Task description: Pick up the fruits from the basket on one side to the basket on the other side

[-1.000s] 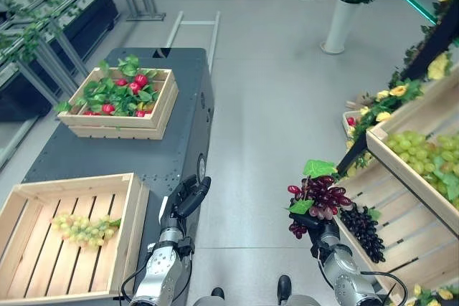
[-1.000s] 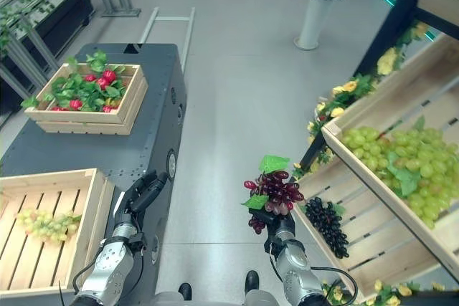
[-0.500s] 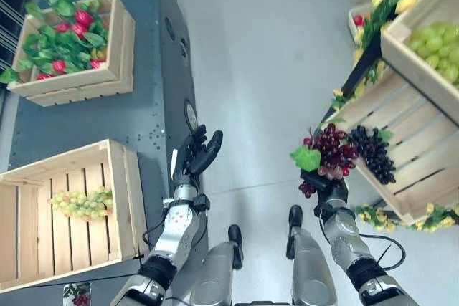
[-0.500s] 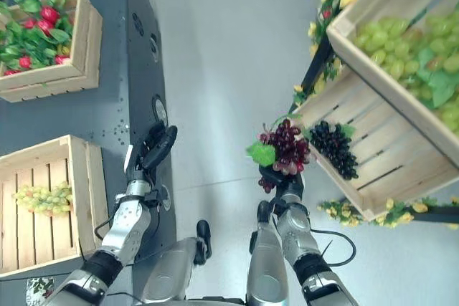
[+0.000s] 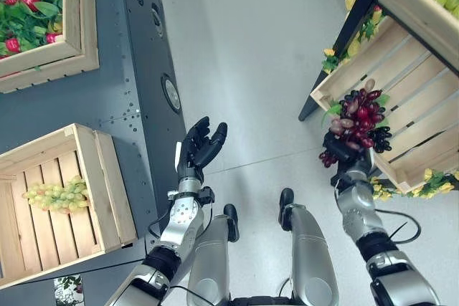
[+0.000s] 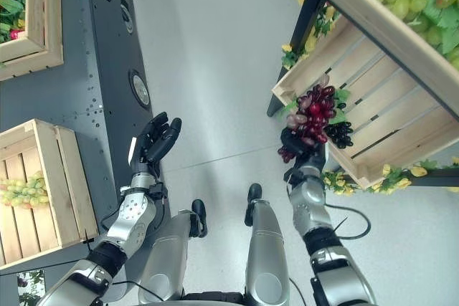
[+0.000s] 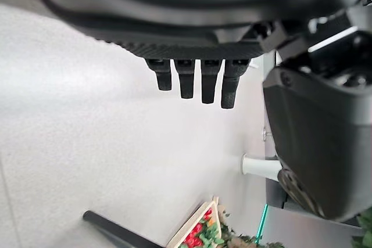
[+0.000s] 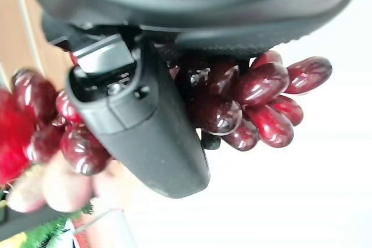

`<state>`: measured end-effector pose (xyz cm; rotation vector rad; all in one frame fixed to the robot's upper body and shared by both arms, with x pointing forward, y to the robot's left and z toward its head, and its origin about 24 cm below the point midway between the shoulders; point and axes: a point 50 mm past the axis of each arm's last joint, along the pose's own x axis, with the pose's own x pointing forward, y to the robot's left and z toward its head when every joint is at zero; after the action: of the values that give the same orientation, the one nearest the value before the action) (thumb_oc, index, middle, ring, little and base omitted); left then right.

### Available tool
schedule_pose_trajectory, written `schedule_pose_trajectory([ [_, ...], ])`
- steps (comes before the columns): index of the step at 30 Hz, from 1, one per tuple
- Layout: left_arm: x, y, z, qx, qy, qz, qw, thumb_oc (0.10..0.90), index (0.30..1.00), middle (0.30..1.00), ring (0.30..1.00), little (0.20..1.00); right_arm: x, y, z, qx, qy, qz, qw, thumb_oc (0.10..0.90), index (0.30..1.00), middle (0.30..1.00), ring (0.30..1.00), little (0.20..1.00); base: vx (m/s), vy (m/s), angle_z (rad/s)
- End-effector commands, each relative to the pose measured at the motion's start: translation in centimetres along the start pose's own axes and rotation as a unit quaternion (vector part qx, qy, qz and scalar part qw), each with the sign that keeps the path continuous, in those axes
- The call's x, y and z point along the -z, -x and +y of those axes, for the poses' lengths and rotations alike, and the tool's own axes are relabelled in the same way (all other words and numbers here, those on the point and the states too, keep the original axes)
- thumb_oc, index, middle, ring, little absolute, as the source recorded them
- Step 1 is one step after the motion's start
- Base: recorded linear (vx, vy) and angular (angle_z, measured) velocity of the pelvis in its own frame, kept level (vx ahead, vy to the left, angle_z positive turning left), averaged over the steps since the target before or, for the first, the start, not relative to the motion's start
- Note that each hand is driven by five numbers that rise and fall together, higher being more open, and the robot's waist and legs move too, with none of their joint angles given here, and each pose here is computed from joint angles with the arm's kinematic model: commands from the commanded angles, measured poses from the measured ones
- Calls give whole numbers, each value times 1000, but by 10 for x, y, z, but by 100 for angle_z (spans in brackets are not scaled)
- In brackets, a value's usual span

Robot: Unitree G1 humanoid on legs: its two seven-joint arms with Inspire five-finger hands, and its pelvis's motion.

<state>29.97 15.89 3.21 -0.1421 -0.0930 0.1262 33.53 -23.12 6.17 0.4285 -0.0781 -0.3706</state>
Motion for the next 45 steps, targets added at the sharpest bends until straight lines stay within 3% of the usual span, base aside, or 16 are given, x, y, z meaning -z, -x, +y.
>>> schedule_pose_trajectory([
  [1, -42, -6, -15, 33, 35, -101, 994, 800, 900, 900, 900, 900, -76, -20, 19, -35, -39, -155, 987, 400, 300, 300, 300, 300, 0, 20, -20],
  [7, -41, -6, -13, 40, 28, -90, 995, 800, 900, 900, 900, 900, -95, -27, 5, -16, -17, -168, 985, 400, 300, 300, 300, 300, 15, -25, -10],
  [18, -45, 1, -9, 51, 25, -96, 994, 800, 900, 900, 900, 900, -168, -52, -13, 36, 19, -209, 977, 400, 300, 300, 300, 300, 3, -12, -8],
  [28, -48, 3, -12, 69, 23, -82, 994, 800, 900, 900, 900, 900, -223, -59, -38, 128, 24, -229, 965, 400, 300, 300, 300, 300, 23, -20, -10],
  [35, -52, 2, -20, 87, 15, -81, 993, 800, 900, 900, 900, 900, -254, -58, -46, 151, 101, -228, 957, 400, 300, 300, 300, 300, -5, -4, -4],
  [36, -52, 2, -20, 89, 15, -82, 993, 800, 900, 900, 900, 900, -256, -59, -46, 150, 122, -223, 956, 551, 526, 526, 526, 526, -13, -5, -16],
  [37, -52, 1, -20, 90, 15, -82, 992, 800, 900, 900, 900, 900, -257, -59, -45, 148, 140, -218, 955, 800, 900, 900, 900, 900, -7, -4, -8],
  [45, -54, -1, -25, 96, 19, -84, 992, 800, 900, 900, 900, 900, -248, -66, -38, 142, 240, -155, 948, 800, 900, 900, 900, 900, 0, 1, 0],
])
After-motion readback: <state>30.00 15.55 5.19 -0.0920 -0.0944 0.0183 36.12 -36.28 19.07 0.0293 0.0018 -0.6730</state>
